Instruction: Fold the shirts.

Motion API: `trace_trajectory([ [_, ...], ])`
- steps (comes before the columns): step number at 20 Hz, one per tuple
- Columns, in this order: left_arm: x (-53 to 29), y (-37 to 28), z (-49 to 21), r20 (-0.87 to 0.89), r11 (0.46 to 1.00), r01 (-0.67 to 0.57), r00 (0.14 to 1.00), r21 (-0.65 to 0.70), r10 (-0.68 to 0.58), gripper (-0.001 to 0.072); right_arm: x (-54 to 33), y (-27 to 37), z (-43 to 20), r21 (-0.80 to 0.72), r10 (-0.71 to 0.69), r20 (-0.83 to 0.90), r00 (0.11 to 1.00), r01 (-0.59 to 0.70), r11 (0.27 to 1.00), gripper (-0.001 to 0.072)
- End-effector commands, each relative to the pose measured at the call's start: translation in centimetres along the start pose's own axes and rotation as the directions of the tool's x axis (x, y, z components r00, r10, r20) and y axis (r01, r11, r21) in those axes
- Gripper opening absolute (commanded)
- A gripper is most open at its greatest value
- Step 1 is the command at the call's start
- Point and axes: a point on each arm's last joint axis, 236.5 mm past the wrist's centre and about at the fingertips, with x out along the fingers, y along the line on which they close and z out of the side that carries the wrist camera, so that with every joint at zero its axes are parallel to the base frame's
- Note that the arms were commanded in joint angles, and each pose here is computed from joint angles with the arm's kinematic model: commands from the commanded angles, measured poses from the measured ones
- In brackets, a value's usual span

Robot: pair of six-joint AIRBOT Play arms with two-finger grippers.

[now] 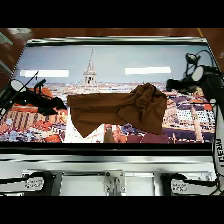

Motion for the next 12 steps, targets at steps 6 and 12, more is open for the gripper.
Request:
trace_trajectory([
  [6,8.2,-2.5,-10.5,-0.138,0.940,0.240,0.951,-0.244,-0.278,0.0684,1.2,-3.9,-8.8,0.283,0.234,-0.228,0.945,-0.165,0.945,0.0638],
  [12,10.8,-4.5,-9.0,-0.042,0.944,0.243,0.965,-0.222,-0.258,0.0679,1.9,-2.9,-8.6,0.253,0.228,-0.214,0.950,-0.171,0.952,0.0638],
])
